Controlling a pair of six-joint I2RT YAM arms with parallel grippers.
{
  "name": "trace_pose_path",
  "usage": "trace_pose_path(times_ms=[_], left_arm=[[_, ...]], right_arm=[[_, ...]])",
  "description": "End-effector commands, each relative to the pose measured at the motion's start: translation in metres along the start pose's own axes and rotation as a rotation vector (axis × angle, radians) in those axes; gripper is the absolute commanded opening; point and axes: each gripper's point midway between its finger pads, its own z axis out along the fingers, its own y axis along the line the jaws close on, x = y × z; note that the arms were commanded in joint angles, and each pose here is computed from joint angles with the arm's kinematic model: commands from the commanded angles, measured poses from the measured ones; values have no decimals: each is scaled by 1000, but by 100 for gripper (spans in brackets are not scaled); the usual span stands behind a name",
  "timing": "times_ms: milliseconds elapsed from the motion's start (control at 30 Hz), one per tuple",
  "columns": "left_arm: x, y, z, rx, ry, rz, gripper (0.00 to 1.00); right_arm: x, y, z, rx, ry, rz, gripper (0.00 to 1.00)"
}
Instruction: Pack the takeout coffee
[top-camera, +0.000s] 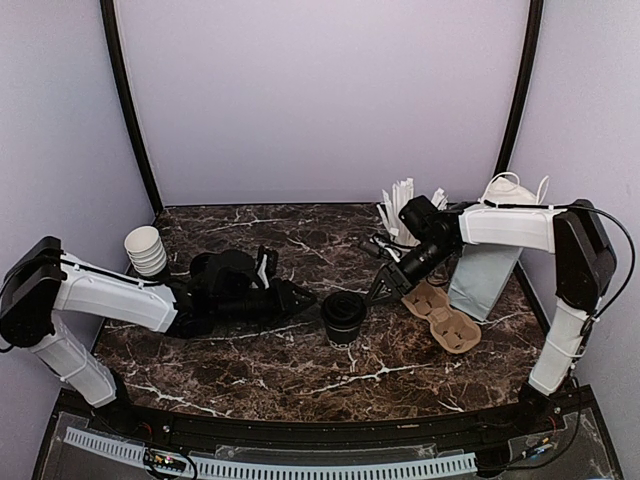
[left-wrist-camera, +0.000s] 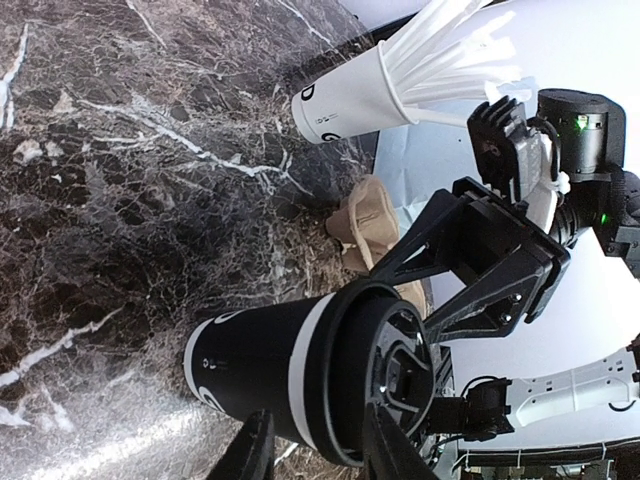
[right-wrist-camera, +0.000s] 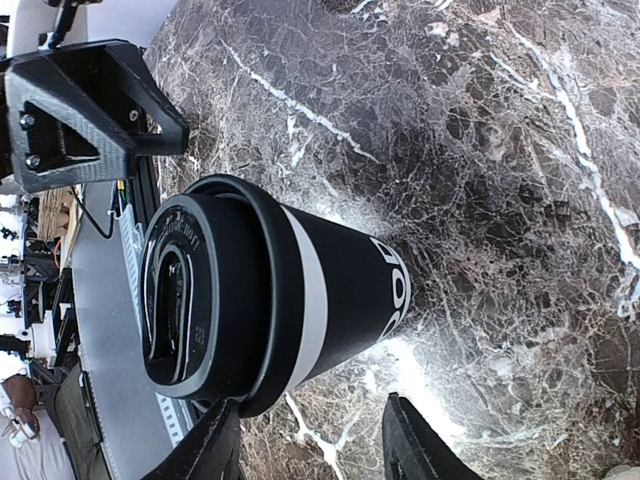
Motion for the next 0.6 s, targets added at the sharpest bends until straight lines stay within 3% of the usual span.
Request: trace_pose_path(times_ms=[0,567], left_arm=[[-4,-14,0,36,-2,35,31],[15,-8,21,61,92,5,29]], right_arm=[[-8,-3,-4,35,-17,-33,50],[-7,-3,-2,27,-11,-28,51]])
